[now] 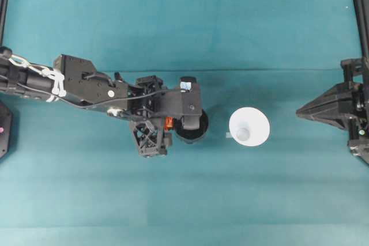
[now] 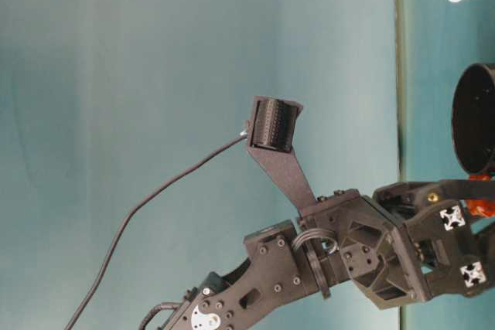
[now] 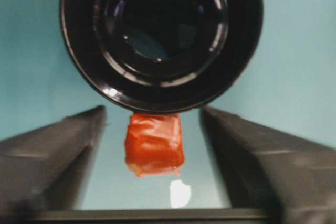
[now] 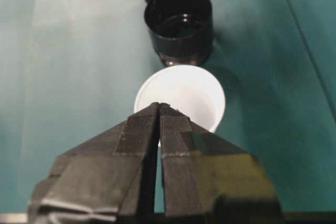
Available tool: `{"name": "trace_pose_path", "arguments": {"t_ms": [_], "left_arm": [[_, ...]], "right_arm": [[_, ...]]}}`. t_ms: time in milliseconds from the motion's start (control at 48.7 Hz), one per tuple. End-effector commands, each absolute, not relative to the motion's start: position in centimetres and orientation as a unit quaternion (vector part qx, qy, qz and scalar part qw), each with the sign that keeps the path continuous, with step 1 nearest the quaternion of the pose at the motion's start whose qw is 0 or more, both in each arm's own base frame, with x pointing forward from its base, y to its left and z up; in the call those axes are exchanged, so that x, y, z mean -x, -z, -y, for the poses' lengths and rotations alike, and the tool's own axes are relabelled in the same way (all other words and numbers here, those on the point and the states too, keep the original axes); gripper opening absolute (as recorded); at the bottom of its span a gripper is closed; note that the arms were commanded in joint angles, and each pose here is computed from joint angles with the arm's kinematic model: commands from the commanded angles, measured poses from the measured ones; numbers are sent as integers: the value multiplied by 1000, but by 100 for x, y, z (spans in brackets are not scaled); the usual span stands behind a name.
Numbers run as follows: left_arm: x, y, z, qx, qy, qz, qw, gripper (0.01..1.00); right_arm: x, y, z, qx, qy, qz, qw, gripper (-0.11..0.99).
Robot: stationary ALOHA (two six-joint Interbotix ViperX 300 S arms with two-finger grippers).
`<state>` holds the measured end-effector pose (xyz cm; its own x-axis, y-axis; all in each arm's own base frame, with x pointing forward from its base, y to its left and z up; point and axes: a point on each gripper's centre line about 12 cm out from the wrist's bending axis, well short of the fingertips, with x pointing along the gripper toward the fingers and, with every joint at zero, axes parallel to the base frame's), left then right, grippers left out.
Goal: Put the paper cup into the moved red handle cup holder.
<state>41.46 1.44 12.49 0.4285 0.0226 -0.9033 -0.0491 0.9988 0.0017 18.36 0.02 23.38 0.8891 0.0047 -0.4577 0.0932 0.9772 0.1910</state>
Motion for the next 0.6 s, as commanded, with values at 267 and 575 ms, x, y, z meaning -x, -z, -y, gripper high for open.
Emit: {"name": "trace_pose_path", "arguments": {"t_ms": [267, 575], "left_arm": [[-4073, -1623, -144, 7, -20, -511, 859, 901], [-3596, -2182, -30, -9, -3, -463, 887, 901]], "right_arm": [[-1829, -2323, 94, -138, 57, -251, 956, -66], [-1829, -2301, 155, -152, 77, -264, 949, 74]]}}
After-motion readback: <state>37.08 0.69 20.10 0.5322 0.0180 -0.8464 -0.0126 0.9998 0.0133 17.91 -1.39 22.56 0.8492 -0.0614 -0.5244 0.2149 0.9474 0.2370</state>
